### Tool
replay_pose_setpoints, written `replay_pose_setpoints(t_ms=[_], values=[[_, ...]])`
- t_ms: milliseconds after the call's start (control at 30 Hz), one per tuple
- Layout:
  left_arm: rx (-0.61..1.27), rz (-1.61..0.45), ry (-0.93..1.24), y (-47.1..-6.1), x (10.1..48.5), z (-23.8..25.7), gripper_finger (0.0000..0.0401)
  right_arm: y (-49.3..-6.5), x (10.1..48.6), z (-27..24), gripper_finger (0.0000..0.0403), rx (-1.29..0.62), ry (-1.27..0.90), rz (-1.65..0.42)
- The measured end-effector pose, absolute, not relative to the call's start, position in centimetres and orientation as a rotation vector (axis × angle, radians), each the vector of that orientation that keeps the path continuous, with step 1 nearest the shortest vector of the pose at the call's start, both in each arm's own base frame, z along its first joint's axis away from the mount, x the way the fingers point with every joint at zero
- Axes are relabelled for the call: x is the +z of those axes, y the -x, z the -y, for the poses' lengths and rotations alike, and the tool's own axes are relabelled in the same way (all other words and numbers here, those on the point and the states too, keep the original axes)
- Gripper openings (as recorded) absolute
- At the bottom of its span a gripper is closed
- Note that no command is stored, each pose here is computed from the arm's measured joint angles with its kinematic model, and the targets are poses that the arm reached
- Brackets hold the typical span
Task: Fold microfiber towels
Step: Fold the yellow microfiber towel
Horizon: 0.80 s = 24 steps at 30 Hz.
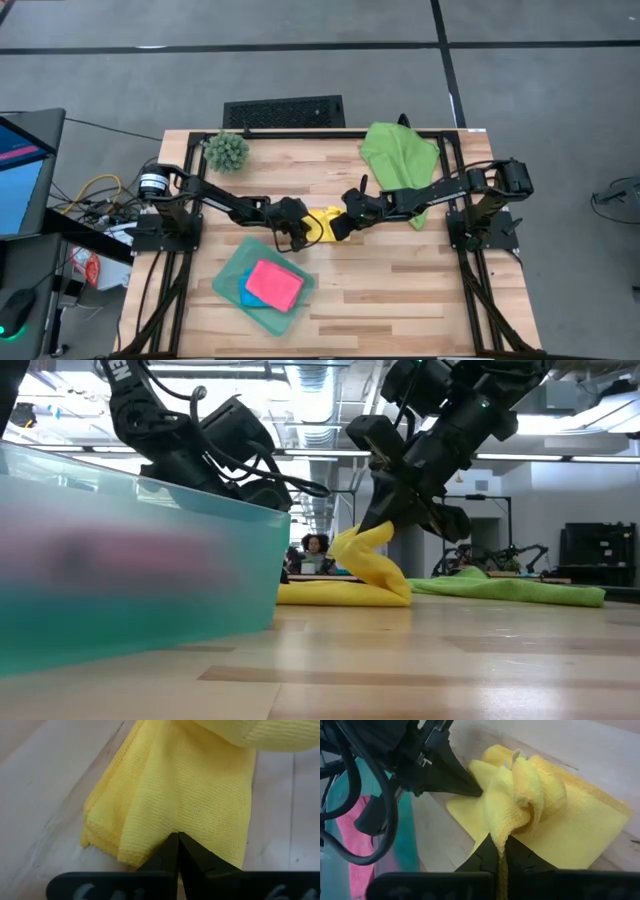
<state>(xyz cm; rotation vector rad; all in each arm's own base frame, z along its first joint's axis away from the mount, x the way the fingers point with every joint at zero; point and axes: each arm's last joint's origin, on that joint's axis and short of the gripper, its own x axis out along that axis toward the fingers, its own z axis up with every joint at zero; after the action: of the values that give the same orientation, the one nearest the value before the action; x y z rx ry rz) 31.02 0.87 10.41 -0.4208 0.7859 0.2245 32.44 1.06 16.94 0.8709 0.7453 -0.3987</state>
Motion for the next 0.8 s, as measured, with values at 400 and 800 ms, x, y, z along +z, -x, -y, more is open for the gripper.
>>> replay_pose_setpoints(t_ms=[400, 800], values=[[0.247, -0.755, 0.447, -31.15, 10.44, -0.88, 0.0000, -32.91, 17.02, -1.39, 0.0036, -0.334, -0.832, -0.719], [0.268, -0.738, 0.448, -31.22, 10.49, -0.93, 0.0000, -33.09, 17.19, -0.89, 0.0105, -0.315, -0.798, -0.698]])
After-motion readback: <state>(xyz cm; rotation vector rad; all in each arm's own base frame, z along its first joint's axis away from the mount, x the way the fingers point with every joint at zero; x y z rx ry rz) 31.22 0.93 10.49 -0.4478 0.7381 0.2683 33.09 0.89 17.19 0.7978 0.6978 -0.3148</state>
